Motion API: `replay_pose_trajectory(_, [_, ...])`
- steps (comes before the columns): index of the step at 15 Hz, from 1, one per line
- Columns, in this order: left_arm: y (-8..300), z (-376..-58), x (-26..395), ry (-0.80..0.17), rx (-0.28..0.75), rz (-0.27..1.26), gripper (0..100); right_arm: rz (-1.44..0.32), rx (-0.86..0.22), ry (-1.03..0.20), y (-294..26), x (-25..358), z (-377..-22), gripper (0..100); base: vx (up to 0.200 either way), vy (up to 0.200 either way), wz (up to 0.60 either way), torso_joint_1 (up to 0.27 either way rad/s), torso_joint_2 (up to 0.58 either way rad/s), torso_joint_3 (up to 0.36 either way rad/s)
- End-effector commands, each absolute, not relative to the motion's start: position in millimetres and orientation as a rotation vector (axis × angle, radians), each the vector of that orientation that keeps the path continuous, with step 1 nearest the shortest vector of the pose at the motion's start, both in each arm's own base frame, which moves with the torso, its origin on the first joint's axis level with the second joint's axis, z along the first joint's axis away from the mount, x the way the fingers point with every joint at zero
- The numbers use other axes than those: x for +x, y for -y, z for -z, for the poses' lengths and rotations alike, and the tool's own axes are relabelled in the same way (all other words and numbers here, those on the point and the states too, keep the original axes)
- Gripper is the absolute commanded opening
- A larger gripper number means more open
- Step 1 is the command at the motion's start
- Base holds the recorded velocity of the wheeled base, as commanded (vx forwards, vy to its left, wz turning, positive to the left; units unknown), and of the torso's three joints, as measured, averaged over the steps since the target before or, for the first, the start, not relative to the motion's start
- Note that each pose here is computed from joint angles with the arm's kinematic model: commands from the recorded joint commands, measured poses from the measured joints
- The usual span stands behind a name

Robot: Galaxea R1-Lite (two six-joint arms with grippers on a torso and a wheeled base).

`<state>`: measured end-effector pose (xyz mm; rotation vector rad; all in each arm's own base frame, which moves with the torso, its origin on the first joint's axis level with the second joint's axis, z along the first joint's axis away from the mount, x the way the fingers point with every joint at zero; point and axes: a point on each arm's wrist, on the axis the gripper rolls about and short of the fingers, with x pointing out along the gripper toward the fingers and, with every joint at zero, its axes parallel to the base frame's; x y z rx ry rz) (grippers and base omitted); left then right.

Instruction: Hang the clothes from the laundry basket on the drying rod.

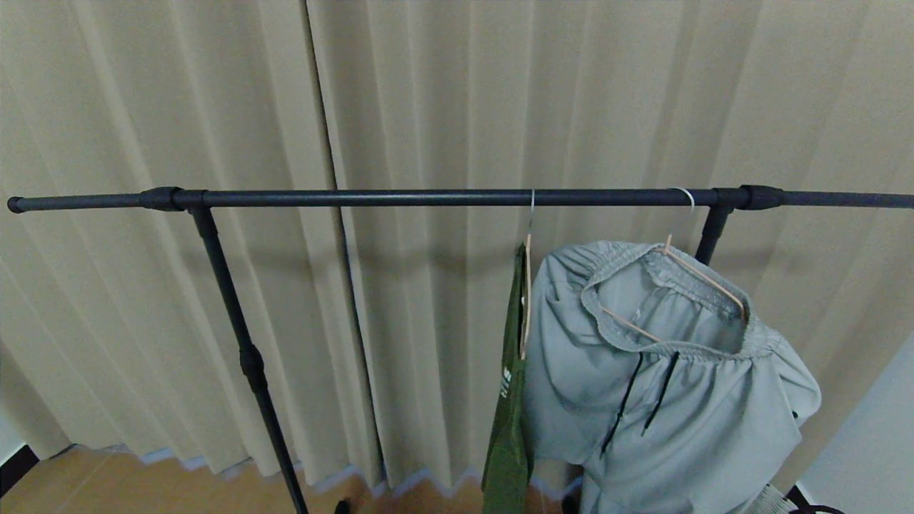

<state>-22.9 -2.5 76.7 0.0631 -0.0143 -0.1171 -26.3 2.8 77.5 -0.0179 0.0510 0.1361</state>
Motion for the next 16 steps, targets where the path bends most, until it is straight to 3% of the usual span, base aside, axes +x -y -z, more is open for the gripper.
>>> replay_pose_trajectory(1, [2.5, -76.7, -23.0, 0.016, 0.064, 0.118, 100, -0.135, -0.015, -0.049, -2.8, -26.4, -77.5, 100, 0.0, 0.0, 0.0, 0.0, 0.0, 0.0])
replay_pose_trajectory(16, [2.5, -76.7, -23.0, 0.016, 0.064, 0.118, 100, -0.119, -0.014, -0.051, -2.4, -26.2, -77.0, 100, 0.0, 0.0, 0.0, 0.0, 0.0, 0.0])
